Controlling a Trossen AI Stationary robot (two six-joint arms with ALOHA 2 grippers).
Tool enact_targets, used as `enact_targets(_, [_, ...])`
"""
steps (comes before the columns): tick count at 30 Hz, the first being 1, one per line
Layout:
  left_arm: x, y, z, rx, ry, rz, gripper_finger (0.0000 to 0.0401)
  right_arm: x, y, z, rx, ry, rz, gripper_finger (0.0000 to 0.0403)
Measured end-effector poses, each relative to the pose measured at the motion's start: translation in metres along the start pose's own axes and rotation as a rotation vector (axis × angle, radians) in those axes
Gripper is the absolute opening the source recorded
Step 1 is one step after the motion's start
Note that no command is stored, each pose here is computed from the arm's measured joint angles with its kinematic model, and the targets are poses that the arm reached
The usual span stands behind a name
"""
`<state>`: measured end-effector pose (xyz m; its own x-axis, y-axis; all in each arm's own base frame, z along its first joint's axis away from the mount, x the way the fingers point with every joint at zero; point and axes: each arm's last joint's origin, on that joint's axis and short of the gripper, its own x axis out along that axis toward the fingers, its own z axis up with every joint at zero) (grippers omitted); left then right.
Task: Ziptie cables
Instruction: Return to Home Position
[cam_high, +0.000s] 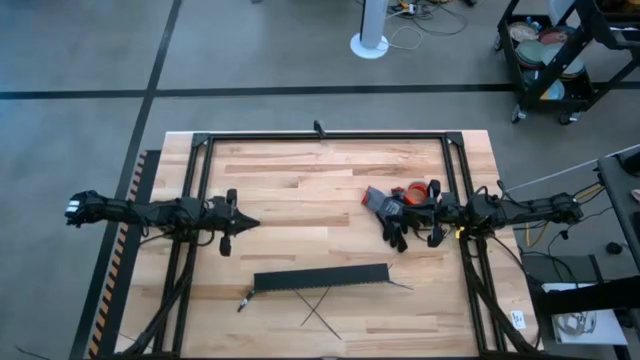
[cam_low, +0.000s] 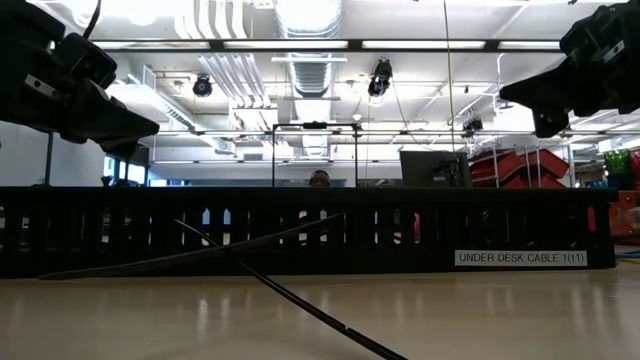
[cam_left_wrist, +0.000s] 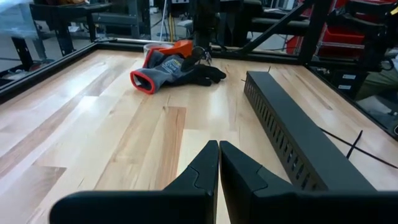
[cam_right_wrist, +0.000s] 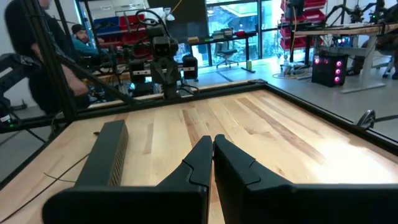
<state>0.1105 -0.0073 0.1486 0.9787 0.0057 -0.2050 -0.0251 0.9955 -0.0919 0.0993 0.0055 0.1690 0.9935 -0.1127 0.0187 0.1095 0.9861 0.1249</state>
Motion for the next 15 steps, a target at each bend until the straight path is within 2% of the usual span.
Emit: enact_targets(15, [0.0017,0.0001,-0.0023,0.003,0.028,0.003,0.0001,0.0,0.0,0.0001,0.0,0.0,0.0,0.0])
